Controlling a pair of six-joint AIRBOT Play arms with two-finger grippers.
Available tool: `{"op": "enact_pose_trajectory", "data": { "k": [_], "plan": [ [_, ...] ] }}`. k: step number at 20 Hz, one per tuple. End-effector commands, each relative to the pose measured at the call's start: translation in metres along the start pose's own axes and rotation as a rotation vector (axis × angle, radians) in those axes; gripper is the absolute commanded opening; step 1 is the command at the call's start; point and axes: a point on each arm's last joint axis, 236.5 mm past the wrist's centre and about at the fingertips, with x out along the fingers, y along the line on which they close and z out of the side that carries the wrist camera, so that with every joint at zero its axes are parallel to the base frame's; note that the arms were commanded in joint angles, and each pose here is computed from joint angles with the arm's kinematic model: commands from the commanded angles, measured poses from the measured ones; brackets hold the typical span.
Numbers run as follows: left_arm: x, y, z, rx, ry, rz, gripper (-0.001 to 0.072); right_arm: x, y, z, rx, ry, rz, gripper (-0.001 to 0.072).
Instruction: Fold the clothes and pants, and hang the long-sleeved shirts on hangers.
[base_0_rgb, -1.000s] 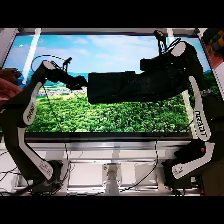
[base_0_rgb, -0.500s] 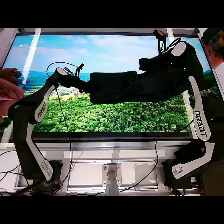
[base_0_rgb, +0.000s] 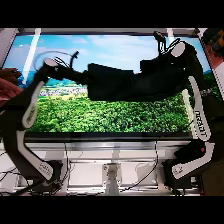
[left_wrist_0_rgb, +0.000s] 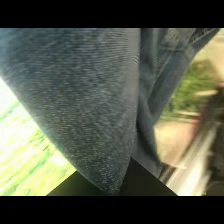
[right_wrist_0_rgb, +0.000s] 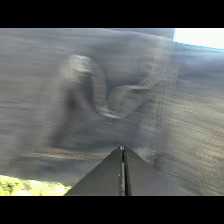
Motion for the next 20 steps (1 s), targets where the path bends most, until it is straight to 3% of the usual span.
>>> {"op": "enact_pose_trajectory", "data": {
  "k": [1,5,13,20],
  "plan": [
    [-0.080,-0.030,0.012,0.069,-0.107,0.166,0.0024,0.001,-0.007,0.002,-0.022,-0.006,-0.027,0.0038],
    [-0.122,-0.067,0.015,0.100,-0.194,0.245,0.0024,0.011,0.005,0.011,-0.014,-0.051,-0.011,0.0039],
    [-0.121,-0.077,0.013,0.053,-0.200,0.233,0.0025,0.082,0.087,0.008,0.051,-0.093,0.089,0.0037],
    [-0.118,-0.080,0.014,0.063,-0.202,0.230,0.0026,0.168,0.175,-0.065,0.181,0.099,0.210,0.0035]
  ]
}}
